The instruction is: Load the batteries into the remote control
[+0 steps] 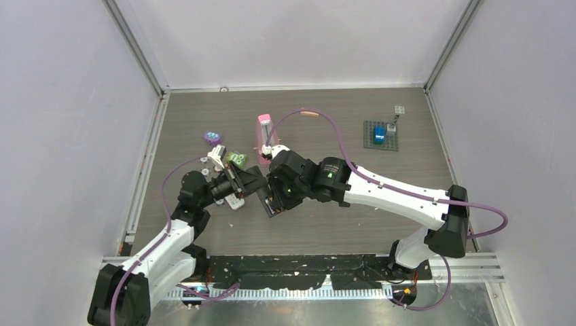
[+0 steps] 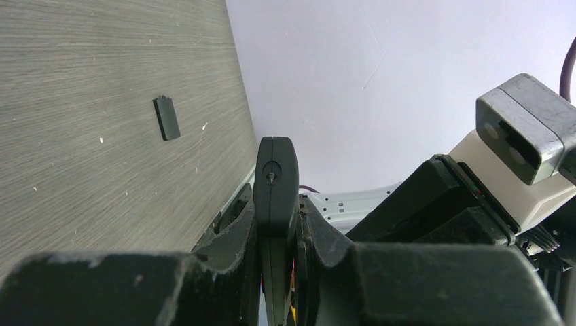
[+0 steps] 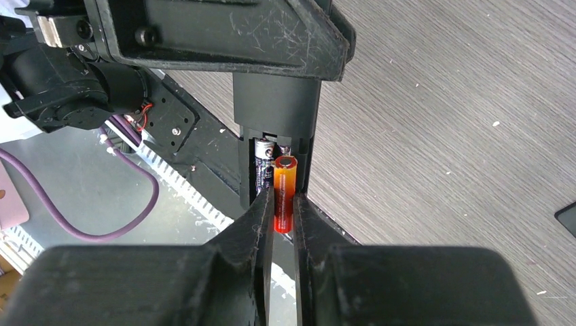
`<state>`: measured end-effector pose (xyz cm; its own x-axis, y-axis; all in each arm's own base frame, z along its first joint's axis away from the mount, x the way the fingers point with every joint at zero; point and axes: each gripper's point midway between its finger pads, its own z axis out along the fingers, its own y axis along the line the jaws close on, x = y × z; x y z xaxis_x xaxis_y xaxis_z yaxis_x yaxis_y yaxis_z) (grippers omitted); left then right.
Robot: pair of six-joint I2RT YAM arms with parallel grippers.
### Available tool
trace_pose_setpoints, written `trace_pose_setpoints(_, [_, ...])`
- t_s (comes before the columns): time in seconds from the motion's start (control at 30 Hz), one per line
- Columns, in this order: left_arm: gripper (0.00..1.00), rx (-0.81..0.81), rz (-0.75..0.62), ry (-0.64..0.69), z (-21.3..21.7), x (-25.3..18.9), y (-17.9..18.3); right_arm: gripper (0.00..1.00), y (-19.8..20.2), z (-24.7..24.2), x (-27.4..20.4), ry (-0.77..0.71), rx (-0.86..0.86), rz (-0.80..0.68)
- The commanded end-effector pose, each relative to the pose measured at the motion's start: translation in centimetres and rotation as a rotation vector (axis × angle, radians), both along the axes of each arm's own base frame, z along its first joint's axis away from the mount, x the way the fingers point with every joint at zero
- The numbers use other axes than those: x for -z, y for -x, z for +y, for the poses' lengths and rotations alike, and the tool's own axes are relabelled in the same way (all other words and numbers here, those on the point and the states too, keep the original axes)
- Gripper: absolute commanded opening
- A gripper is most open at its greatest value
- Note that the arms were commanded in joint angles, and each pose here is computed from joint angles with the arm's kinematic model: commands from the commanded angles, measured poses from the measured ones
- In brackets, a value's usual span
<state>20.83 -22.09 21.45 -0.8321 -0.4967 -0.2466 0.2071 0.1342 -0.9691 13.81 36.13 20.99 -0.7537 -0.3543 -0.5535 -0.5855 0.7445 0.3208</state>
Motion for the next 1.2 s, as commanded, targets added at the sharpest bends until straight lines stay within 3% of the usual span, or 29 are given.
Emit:
trace_pose_setpoints(0.0, [0.0, 0.004, -0.057, 0.024, -0.1, -1.4, 0.0, 0.14, 0.3, 0.7, -1.0, -0.022, -0.021, -0.001])
trace_pose_setpoints(0.87, [0.0, 0.001, -0.049, 0.022, -0.1, -1.0, -0.2, 0.35, 0.2, 0.3, -2.6, -0.084, 0.052, 0.003])
trace_pose_setpoints(1.03, [0.0, -0.001, -0.046, 0.023, -0.1, -0.9, -0.1, 0.35, -0.4, 0.3, -3.0, -0.111, 0.104, -0.007])
trace_pose_setpoints(1.17, [0.0, 0.0, -0.044, 0.022, -0.1, -0.8, -0.1, 0.25, -0.9, 0.8, -3.1, -0.139, 0.124, -0.016])
